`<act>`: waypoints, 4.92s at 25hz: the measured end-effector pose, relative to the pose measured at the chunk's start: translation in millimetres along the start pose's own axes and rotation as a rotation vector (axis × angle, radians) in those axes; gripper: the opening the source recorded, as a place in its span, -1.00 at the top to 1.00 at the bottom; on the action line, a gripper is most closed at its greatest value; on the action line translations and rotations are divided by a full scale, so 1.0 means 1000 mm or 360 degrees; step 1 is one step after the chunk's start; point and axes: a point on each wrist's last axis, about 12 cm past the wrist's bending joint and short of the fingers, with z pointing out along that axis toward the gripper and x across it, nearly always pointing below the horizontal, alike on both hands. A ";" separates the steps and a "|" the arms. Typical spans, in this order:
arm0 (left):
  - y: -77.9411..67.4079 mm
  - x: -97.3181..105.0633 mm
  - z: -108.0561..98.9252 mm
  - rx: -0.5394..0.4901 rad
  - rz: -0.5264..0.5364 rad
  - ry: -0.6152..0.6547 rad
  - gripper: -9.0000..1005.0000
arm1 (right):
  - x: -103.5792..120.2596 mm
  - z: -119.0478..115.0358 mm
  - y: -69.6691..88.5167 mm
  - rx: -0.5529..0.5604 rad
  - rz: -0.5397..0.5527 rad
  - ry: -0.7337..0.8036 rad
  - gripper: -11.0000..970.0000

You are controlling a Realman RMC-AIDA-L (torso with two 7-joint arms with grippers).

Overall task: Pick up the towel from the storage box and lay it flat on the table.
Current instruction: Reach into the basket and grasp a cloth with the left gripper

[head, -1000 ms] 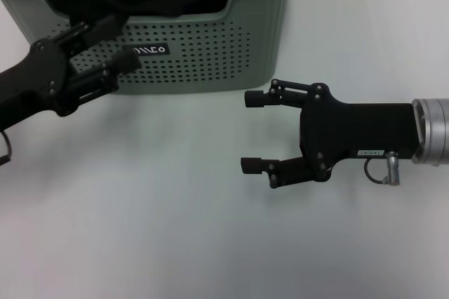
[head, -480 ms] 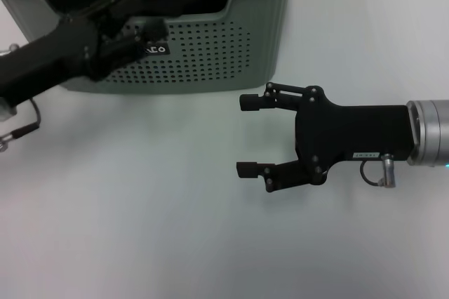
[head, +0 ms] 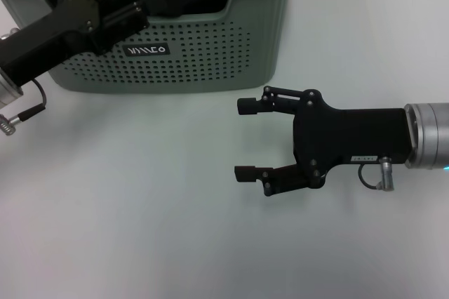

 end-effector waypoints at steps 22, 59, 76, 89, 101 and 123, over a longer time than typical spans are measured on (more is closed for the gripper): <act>-0.002 0.009 -0.019 -0.0096 -0.0017 0.0005 -0.36 | -0.011 -0.025 -0.013 0.0233 0.0047 -0.0126 -0.80; 0.011 -0.001 -0.015 -0.0255 -0.0726 -0.0344 -0.32 | 0.009 -0.093 -0.003 0.0724 0.0153 -0.0052 -0.80; 0.011 -0.030 0.003 -0.0265 -0.0721 -0.0204 -0.31 | 0.018 -0.087 0.002 0.0687 0.0152 -0.0050 -0.80; 0.025 -0.074 0.034 -0.0520 0.0014 -0.0113 -0.29 | 0.020 -0.075 -0.004 0.0632 0.0178 -0.0058 -0.80; 0.057 -0.081 0.026 -0.0981 0.0431 -0.0029 -0.28 | 0.019 -0.070 -0.006 0.0607 0.0173 -0.0060 -0.80; 0.071 -0.072 0.037 -0.1048 0.0317 -0.0081 -0.08 | 0.018 -0.073 -0.007 0.0634 0.0163 -0.0064 -0.80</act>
